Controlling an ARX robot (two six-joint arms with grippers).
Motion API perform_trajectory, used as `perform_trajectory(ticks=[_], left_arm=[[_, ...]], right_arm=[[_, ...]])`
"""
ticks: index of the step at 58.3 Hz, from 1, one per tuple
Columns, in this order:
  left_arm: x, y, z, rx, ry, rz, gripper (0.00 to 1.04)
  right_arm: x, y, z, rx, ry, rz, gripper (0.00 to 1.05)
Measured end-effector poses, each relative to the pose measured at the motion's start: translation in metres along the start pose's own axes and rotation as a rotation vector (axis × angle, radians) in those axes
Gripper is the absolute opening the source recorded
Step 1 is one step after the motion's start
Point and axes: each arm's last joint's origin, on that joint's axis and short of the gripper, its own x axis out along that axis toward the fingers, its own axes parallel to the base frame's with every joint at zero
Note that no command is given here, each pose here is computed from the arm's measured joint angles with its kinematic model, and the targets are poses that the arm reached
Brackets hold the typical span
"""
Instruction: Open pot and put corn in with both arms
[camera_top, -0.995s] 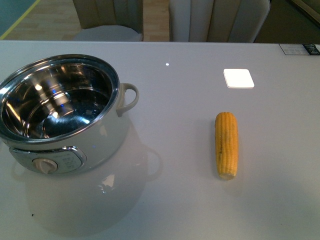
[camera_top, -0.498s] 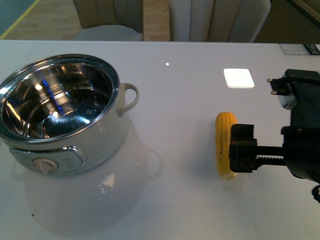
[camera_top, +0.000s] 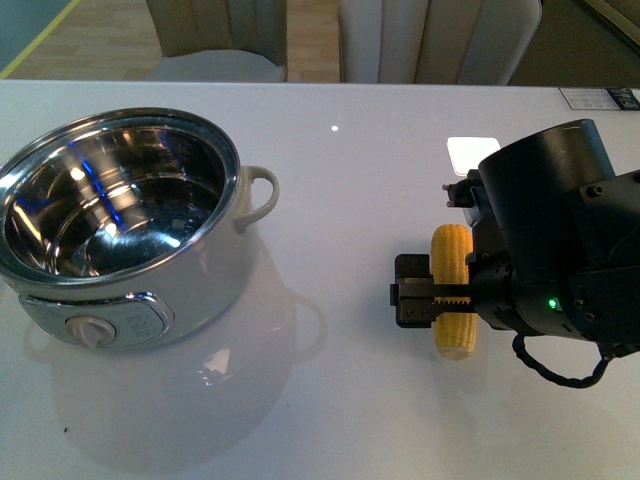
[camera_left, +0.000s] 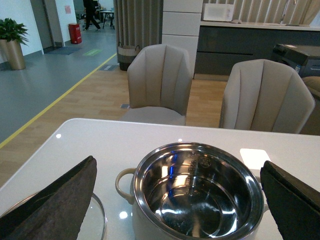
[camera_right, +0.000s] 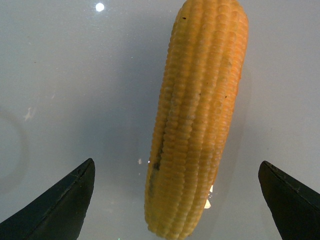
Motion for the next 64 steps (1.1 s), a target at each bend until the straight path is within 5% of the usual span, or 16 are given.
perform_trajectory(ticks=[14, 29, 42, 64], left_arm=[[0.000, 0.000, 0.000, 0.000, 0.000, 0.000, 0.98], [0.000, 0.000, 0.000, 0.000, 0.000, 0.000, 0.98], [0.000, 0.000, 0.000, 0.000, 0.000, 0.000, 0.98], [0.000, 0.000, 0.000, 0.000, 0.000, 0.000, 0.98]], right_arm=[[0.027, -0.003, 0.001, 0.032, 0.046, -0.030, 0.94], [0.039, -0.001, -0.006, 0.052, 0.092, -0.029, 0.55], [0.031, -0.001, -0.004, 0.079, 0.089, -0.007, 0.31], [-0.020, -0.002, 0.014, 0.178, -0.008, 0.118, 0.23]])
